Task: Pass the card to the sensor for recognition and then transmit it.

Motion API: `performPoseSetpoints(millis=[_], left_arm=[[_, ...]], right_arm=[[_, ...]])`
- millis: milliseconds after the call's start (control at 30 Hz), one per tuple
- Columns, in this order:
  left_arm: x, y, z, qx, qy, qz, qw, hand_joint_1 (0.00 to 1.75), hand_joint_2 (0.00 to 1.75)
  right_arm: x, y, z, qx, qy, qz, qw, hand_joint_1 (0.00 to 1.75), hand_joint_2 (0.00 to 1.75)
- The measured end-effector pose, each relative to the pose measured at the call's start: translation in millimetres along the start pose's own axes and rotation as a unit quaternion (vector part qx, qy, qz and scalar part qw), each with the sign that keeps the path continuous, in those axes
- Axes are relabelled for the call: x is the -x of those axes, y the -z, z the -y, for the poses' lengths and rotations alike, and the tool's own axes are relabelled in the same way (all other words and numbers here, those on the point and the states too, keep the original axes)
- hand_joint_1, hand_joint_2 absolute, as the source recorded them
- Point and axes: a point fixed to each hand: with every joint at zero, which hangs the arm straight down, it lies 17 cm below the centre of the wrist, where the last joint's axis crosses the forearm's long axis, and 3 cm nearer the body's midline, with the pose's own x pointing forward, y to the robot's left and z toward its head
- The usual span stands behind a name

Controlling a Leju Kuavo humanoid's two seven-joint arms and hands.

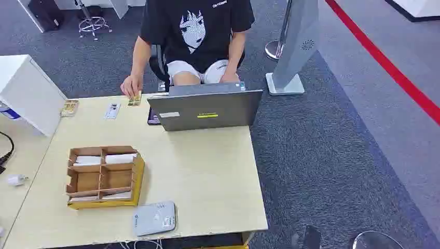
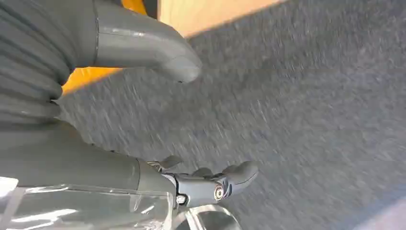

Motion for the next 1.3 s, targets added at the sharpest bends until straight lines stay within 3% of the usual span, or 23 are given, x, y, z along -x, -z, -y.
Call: performPoseSetpoints(millis=[133,267,333,433,500,667,833,1033,1200,1300], left_arm=[[-49,23,25,0.033,-0.013,0.086,0.996,0.0,1.75],[-88,44,34,0.026,0.068,0.184,0.98,0.0,1.75],[-91,49,45,0.046,0.108,0.207,0.971,0.0,1.75],[-56,66,96,0.161,0.191,0.189,0.95,0.0,1.75],[-21,77,126,0.227,0.27,0.181,0.918,0.0,1.75],[53,124,156,0.279,0.472,0.213,0.809,0.0,1.75],[109,169,149,0.307,0.607,0.252,0.688,0.0,1.75],[137,197,158,0.326,0.653,0.268,0.628,0.0,1.75],[144,194,192,0.343,0.654,0.294,0.607,0.0,1.75],[145,185,211,0.354,0.647,0.309,0.601,0.0,1.75]], right_arm=[[-12,0,-9,-0.002,-0.032,0.021,0.999,0.0,1.75],[-20,-1,-19,-0.006,-0.036,0.029,0.999,0.0,1.75],[-21,-2,-24,-0.01,-0.021,0.025,0.999,0.0,1.75],[-30,-3,-35,-0.028,-0.004,0.034,0.999,0.0,1.75],[-39,-4,-44,-0.041,-0.006,0.046,0.998,0.0,1.75],[-65,-9,-66,-0.058,-0.047,0.094,0.993,0.0,1.75],[-73,-21,-90,-0.094,-0.037,0.104,0.989,0.0,1.75],[-76,-29,-101,-0.11,-0.037,0.11,0.987,0.0,1.75],[-73,-31,-105,-0.117,-0.017,0.097,0.988,0.0,1.75],[-63,-31,-109,-0.131,0.052,0.052,0.989,0.0,1.75]])
